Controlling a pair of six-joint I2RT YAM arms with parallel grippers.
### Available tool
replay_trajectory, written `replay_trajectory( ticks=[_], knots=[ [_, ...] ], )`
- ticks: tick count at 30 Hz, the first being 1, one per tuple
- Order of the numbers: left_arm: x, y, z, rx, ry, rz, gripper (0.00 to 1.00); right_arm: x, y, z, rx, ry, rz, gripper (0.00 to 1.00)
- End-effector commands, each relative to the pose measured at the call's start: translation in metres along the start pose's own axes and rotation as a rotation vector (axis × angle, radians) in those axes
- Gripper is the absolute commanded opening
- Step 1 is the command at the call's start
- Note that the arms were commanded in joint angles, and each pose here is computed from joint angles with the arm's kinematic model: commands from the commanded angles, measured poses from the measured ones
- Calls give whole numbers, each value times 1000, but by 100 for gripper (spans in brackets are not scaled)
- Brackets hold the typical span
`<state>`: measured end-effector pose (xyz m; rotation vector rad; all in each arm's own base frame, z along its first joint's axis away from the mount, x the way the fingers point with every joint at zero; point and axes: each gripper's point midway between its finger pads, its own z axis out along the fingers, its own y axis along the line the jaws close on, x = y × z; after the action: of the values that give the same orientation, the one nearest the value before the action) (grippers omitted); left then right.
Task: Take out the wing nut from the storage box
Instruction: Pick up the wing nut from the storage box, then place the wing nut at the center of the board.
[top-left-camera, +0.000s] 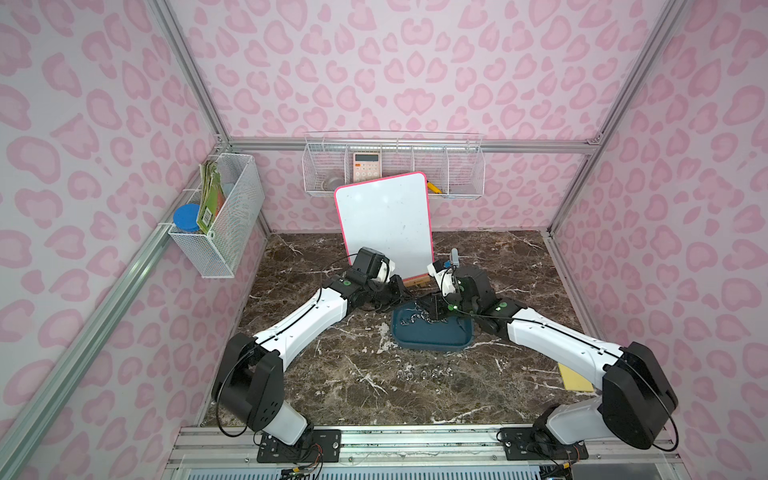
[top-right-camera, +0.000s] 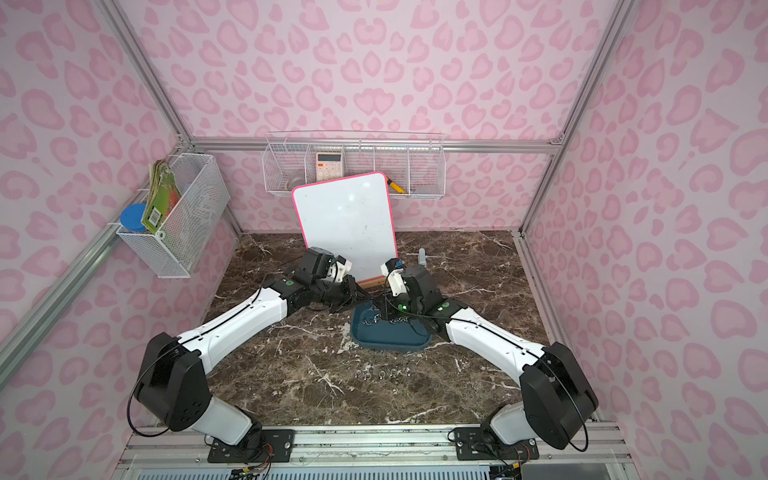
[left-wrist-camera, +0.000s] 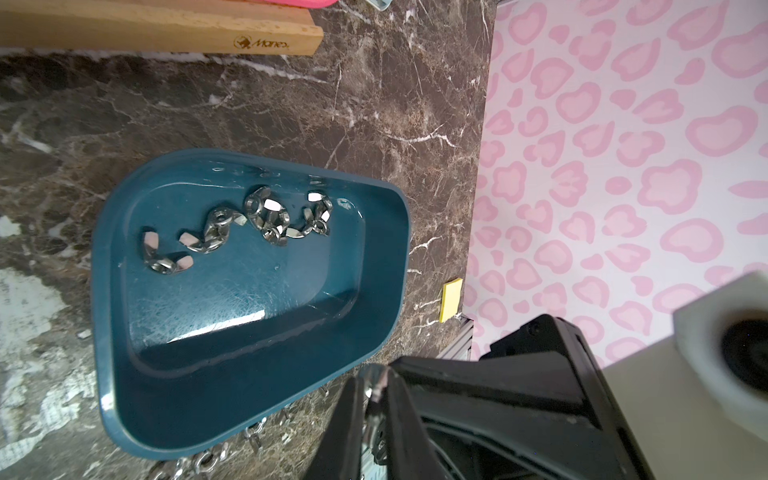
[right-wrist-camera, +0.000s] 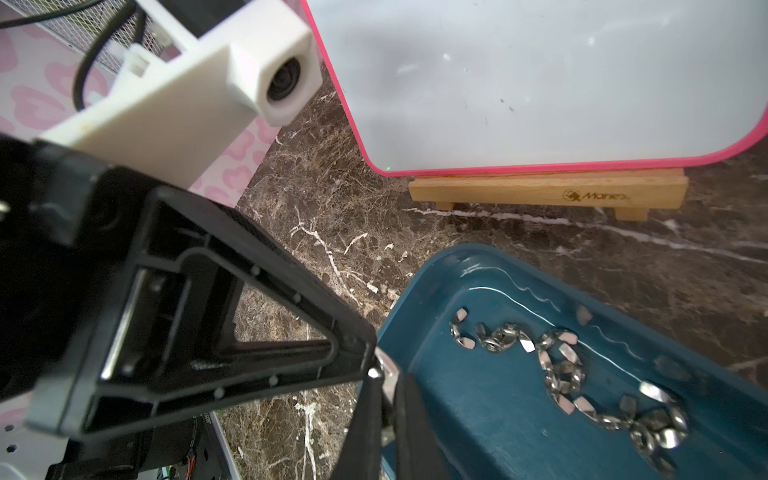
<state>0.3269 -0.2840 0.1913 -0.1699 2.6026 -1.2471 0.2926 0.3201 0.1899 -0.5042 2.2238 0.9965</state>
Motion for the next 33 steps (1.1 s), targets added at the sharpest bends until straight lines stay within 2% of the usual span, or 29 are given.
replay_trajectory(
  ticks=[1,6,8,11,14,17,19,30,33],
  knots=[
    [-2,-6,1,25,5,5,16,-10,10,-1,-47,-38,-17,8],
    [-2,-7,1,27,4,6,12,-10,12,-2,-56,-43,-14,9],
    [-2,-8,1,30,5,7,4,-10,12,-2,-59,-42,-13,8],
    [-2,-7,1,26,5,5,0,-10,12,-2,-59,-43,-12,10],
    [-2,-3,-2,0,0,5,0,-9,9,-2,-45,-44,-9,23],
    [0,6,-7,-60,-3,7,0,-7,0,-3,-11,-42,1,45],
    [2,14,-11,-109,-3,7,0,-6,-6,-4,4,-43,8,53],
    [49,88,-44,-433,62,2,0,15,-31,-6,89,-15,14,83],
    [64,102,-49,-486,92,3,0,20,-35,-6,101,-14,15,90]
  ],
)
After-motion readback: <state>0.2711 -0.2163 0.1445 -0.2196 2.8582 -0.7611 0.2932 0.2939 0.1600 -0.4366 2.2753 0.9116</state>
